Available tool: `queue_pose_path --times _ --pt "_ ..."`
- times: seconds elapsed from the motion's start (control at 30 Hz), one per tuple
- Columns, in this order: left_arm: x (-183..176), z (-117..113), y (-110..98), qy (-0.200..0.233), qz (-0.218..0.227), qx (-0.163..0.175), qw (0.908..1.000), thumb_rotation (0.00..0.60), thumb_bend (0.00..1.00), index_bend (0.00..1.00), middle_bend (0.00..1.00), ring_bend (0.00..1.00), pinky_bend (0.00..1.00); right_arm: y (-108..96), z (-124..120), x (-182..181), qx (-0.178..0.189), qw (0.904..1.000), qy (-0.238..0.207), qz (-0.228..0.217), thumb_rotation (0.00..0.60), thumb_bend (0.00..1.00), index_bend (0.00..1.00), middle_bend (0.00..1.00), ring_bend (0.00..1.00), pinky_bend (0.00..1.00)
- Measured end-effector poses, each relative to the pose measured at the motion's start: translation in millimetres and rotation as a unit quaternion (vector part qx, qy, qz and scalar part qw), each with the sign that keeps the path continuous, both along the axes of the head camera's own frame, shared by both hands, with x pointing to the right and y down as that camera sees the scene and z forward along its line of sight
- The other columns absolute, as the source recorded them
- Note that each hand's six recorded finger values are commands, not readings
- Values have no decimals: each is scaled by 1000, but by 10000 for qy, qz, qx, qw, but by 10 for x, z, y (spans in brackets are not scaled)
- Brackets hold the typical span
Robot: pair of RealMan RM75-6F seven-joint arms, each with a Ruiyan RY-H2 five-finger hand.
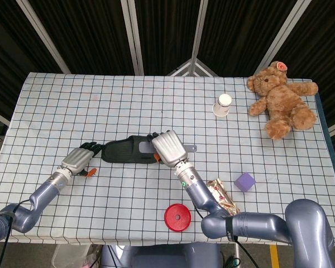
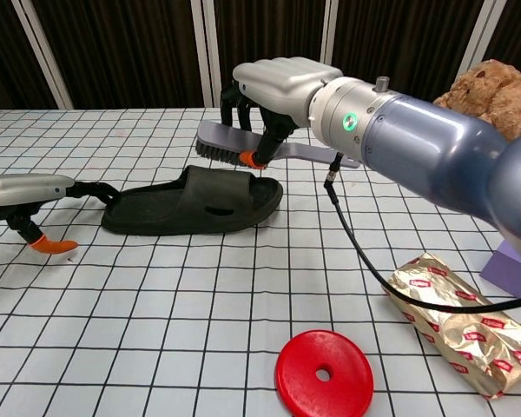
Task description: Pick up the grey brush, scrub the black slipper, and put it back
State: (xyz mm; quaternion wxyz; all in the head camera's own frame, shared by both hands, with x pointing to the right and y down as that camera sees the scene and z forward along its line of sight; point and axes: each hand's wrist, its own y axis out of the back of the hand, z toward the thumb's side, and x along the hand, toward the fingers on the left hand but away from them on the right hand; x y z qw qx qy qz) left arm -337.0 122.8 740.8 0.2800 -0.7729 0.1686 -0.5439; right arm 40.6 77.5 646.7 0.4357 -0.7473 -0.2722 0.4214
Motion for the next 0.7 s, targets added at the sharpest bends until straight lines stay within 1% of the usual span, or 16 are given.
queue_pose_path --times 0.2,0.43,0.57,0.7 --pt "-61 4 -1 -45 -52 -33 10000 600 542 0 84 35 80 -1 173 -60 -179 9997 -124 145 600 473 773 659 597 580" --pt "-71 22 -5 -69 -71 -68 9999 600 542 0 86 35 80 102 351 -127 -340 9992 -167 112 600 481 774 659 597 580" --pt "-71 32 -1 -79 -75 -91 9999 600 542 0 86 35 80 155 399 -164 -387 9991 -186 74 600 485 778 662 601 580" --pt "-78 49 5 -100 -91 -128 9998 600 542 0 86 36 80 188 402 -214 -352 9991 -231 62 600 488 783 665 606 580"
